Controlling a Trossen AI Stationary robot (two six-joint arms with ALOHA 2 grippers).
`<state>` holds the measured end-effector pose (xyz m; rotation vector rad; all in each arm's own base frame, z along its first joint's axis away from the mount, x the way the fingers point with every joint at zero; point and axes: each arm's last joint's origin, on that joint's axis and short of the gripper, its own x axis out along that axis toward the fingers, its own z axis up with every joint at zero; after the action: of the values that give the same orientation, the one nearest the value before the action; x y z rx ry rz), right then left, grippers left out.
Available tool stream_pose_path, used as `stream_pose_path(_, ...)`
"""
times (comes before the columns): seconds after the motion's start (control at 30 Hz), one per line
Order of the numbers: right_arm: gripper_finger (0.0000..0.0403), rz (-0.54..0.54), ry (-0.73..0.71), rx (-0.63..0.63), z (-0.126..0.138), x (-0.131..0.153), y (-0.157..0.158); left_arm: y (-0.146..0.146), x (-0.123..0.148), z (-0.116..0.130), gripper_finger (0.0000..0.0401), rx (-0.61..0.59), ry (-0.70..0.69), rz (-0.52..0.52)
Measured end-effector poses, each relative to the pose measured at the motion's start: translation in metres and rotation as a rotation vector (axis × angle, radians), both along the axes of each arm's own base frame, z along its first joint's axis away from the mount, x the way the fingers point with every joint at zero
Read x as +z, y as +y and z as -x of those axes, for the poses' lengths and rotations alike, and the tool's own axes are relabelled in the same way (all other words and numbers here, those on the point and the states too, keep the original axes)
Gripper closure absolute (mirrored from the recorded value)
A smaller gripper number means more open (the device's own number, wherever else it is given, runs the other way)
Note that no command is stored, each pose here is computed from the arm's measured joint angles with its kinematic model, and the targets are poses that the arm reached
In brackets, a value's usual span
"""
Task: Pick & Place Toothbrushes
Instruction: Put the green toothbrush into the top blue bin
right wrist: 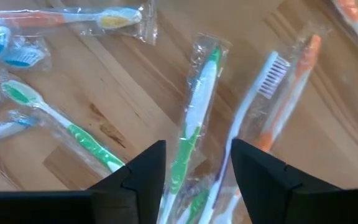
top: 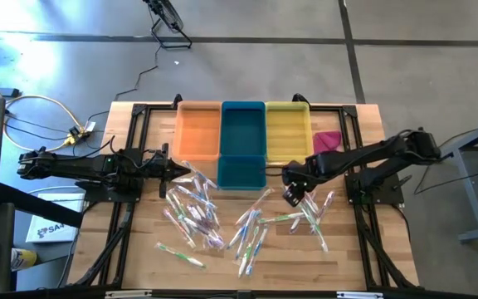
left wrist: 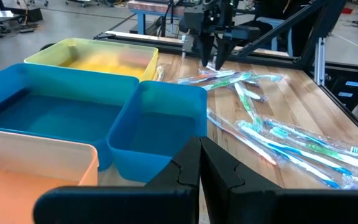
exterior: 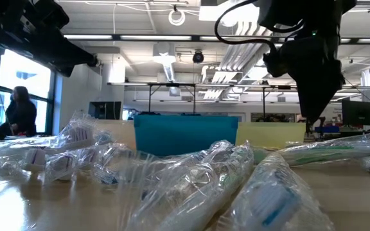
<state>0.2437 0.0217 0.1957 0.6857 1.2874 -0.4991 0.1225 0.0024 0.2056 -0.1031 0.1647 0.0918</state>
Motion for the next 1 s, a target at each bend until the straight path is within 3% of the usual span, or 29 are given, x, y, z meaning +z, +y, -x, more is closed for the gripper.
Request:
stream_pose_path(0.67, 0.0243, 0.021, -0.049, -0.019, -0.003, 0.000, 0.016, 0.000, -0.001, 0.000, 0.0401, 0.000, 0.009, 0.000)
stream_pose_path(1.0, 0.0243, 0.013, -0.055, -0.063, 0.004, -0.019, 0.017, 0.000, -0.003, 0.001, 0.0401, 0.000, 0.031, 0.000)
